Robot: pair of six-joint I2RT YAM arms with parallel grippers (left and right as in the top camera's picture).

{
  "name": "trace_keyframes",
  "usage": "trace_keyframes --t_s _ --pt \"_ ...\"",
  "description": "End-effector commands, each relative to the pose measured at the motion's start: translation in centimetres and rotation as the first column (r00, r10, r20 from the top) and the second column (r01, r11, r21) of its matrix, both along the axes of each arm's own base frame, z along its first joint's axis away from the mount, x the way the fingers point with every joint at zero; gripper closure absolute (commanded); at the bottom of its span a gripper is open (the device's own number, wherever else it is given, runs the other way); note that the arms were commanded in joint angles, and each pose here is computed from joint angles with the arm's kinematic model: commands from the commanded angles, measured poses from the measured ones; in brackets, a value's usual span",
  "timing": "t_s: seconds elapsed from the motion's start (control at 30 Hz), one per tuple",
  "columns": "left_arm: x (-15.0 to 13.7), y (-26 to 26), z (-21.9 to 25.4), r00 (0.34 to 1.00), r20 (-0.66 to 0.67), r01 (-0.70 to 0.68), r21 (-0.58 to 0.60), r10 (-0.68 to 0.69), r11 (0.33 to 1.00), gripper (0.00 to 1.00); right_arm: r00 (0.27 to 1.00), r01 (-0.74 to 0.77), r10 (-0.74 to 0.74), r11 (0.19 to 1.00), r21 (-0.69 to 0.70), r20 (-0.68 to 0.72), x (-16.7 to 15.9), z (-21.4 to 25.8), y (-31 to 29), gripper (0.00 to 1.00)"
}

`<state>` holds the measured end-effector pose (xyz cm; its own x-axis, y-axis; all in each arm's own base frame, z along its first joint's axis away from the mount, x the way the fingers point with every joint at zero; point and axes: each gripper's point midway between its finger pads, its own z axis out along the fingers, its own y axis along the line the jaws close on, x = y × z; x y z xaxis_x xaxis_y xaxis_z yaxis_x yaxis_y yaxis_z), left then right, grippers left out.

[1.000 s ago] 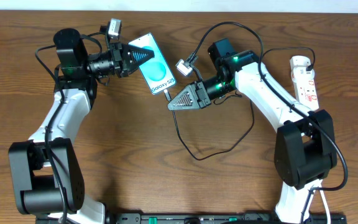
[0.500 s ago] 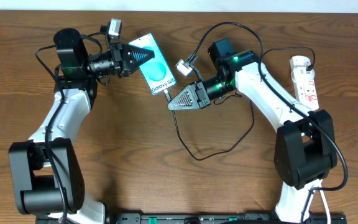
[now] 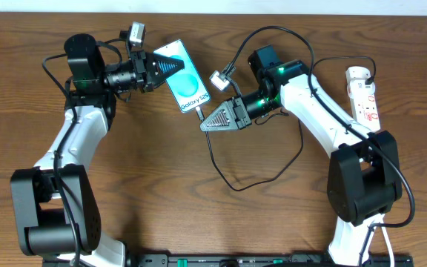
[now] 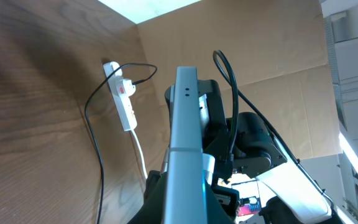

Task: Plug charger to phone and switch on socket

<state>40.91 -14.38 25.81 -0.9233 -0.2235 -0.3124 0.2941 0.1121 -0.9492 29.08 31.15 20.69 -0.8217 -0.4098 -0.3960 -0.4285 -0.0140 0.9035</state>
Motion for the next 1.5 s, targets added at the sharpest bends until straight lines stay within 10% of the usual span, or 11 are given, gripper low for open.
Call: trace_keyframes --t_s 0.0,1.47 --pt "-0.2 -0.2 0.4 1.0 0.022 0.019 0.0 -0.019 1.0 0.93 1.0 -0.001 0.002 1.0 0.016 -0.022 0.1 0.8 0.2 0.99" --pt "-1.6 -0.4 0.6 0.994 0.044 0.105 -0.011 -0.104 0.994 0.93 0.998 0.014 -0.014 1.0 0.011 -0.059 0.8 1.1 0.6 0.99"
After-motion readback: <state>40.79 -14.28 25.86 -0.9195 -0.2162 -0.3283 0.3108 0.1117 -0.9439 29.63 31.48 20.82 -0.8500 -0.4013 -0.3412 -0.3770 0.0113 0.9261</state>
